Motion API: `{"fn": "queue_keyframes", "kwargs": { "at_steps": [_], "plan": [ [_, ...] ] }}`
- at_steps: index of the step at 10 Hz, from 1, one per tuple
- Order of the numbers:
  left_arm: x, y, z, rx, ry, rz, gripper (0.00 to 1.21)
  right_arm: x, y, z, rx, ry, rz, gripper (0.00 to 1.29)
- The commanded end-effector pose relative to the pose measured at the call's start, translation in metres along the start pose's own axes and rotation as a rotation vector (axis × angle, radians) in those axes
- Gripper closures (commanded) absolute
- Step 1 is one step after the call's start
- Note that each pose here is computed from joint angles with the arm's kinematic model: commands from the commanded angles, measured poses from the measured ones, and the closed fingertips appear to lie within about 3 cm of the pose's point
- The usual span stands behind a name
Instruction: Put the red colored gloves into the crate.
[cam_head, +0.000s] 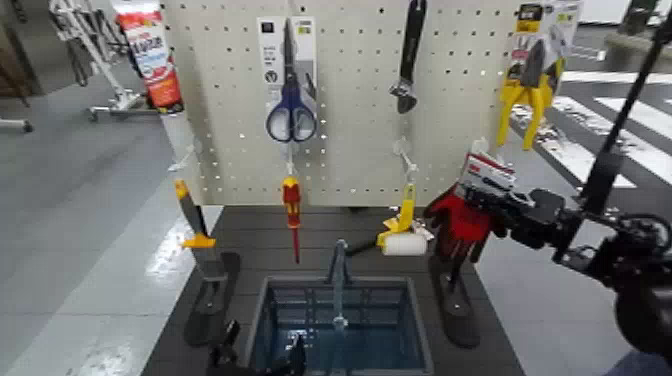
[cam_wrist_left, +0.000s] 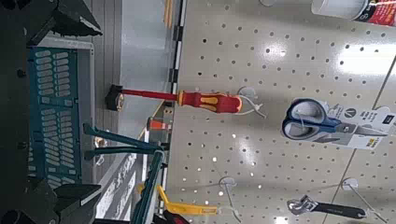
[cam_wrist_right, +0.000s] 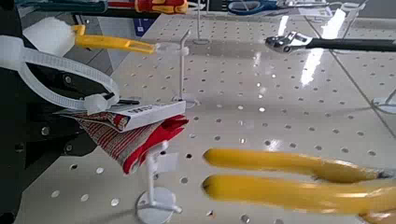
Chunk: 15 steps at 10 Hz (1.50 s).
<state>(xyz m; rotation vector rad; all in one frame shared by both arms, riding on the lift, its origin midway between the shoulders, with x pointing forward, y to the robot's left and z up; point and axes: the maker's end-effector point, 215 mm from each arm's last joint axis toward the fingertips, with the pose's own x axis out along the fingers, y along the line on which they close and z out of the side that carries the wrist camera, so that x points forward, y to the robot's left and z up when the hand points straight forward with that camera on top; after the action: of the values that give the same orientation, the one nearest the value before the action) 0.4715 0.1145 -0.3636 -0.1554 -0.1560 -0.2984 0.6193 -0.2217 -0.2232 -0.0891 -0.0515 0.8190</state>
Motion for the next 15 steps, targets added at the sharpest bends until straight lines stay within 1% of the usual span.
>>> {"fn": "queue_keyframes", "kwargs": {
  "at_steps": [1,3,4,5,8,11,15],
  "plan": [
    [0.000,-0.001,0.000,-0.007,-0.001,0.004,0.11,0.000,0.032,0.023,-0.001,-0.020,0.039,1.12],
    [0.001,-0.002,0.001,-0.009,-0.004,0.002,0.11,0.002,0.061,0.030,0.033,-0.034,0.066,1.12],
    [0.000,-0.001,0.000,-0.009,-0.001,0.004,0.11,0.003,0.075,0.030,0.060,-0.043,0.079,1.12],
    [0.000,-0.001,0.001,-0.009,-0.003,0.004,0.11,0.003,0.088,0.026,0.086,-0.041,0.090,1.12],
    [0.001,-0.003,0.001,-0.010,-0.002,0.000,0.11,0.004,0.127,0.001,0.185,-0.018,0.117,1.12],
    [0.001,-0.005,0.001,-0.013,-0.003,-0.002,0.11,0.011,0.165,-0.021,0.297,-0.023,0.159,1.12],
    [0.002,-0.005,-0.001,-0.016,0.002,-0.002,0.11,0.021,0.195,-0.049,0.374,-0.007,0.204,1.12]
  ]
}}
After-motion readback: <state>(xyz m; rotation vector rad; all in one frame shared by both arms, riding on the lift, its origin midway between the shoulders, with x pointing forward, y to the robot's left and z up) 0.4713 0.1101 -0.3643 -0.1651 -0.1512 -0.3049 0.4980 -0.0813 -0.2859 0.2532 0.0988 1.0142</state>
